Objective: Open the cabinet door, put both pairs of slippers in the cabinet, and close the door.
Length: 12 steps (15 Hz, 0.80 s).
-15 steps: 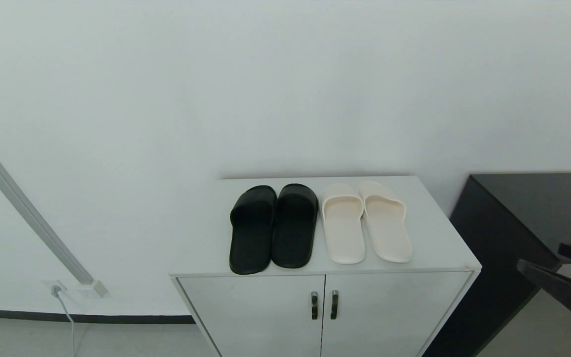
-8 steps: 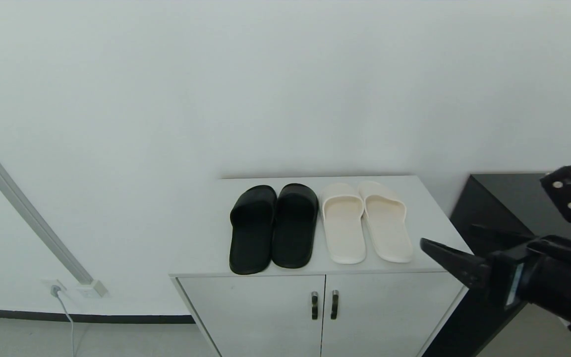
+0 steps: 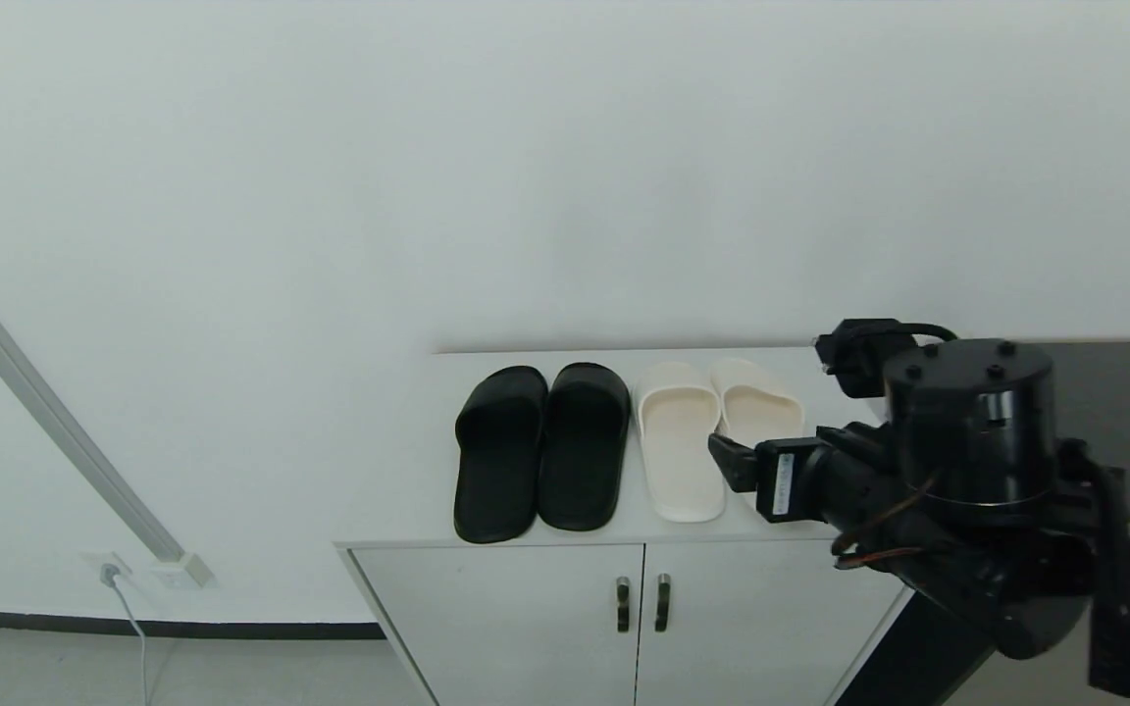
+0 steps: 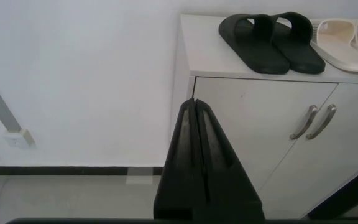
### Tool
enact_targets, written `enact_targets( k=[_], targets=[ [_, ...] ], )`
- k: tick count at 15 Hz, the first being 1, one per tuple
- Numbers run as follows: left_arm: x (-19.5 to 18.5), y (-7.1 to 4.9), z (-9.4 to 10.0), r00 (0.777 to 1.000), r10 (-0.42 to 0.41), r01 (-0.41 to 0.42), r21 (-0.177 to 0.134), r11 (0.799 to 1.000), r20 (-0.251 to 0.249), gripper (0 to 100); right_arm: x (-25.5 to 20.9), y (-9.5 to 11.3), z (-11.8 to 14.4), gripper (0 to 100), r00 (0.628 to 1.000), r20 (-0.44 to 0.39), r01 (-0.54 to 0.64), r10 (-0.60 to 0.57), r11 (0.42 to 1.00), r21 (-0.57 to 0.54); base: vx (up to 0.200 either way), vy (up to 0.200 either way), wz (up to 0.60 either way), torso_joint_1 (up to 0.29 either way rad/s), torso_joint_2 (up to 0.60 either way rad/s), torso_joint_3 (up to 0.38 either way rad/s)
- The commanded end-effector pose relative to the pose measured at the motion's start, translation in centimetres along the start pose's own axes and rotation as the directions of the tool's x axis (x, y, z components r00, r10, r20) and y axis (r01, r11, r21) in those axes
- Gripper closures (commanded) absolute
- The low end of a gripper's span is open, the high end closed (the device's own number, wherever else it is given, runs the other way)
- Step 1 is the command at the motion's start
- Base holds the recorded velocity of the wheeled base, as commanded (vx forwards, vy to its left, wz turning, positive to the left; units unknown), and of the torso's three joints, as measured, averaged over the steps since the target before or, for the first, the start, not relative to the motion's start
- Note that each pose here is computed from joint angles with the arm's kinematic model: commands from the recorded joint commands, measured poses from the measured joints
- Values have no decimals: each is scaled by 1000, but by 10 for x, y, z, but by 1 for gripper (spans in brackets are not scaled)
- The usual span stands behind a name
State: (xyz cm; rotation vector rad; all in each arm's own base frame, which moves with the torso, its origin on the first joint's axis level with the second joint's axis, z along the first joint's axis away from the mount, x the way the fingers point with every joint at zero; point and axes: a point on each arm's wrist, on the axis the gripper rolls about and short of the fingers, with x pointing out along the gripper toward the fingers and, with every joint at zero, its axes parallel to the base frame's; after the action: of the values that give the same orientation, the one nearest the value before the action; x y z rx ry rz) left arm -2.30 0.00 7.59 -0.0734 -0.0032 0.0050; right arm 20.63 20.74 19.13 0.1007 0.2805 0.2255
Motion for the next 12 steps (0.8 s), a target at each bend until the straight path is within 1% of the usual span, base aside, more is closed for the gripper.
enact_targets(
  k=[1, 3, 6, 8, 10, 12],
  targets=[
    [0, 0, 0, 1000, 1, -1, 0, 1000, -1, 100, 42, 6, -24, 0, 996, -27, 82, -82, 996, -22, 0, 0, 0, 0, 0, 0],
    [0, 0, 0, 1000, 1, -1, 0, 1000, -1, 100, 62, 5, -32, 0, 994, 18, 110, -110, 994, -18, 0, 0, 0, 0, 0, 0],
    [0, 0, 0, 1000, 1, -1, 0, 1000, -1, 100, 91, 5, -44, 0, 990, 63, 132, -129, 990, -43, 0, 0, 0, 0, 0, 0],
    [0, 0, 0, 1000, 1, -1, 0, 1000, -1, 100, 109, 1, -48, 0, 985, 88, 152, -147, 987, -59, 0, 0, 0, 0, 0, 0],
    [0, 0, 0, 1000, 1, -1, 0, 1000, -1, 100, 121, -3, -46, 0, 982, 97, 165, -159, 984, -59, 0, 0, 0, 0, 0, 0],
    [0, 0, 0, 1000, 1, -1, 0, 1000, -1, 100, 130, -4, -45, 0, 985, 96, 148, -142, 987, -58, 0, 0, 0, 0, 0, 0]
  ],
)
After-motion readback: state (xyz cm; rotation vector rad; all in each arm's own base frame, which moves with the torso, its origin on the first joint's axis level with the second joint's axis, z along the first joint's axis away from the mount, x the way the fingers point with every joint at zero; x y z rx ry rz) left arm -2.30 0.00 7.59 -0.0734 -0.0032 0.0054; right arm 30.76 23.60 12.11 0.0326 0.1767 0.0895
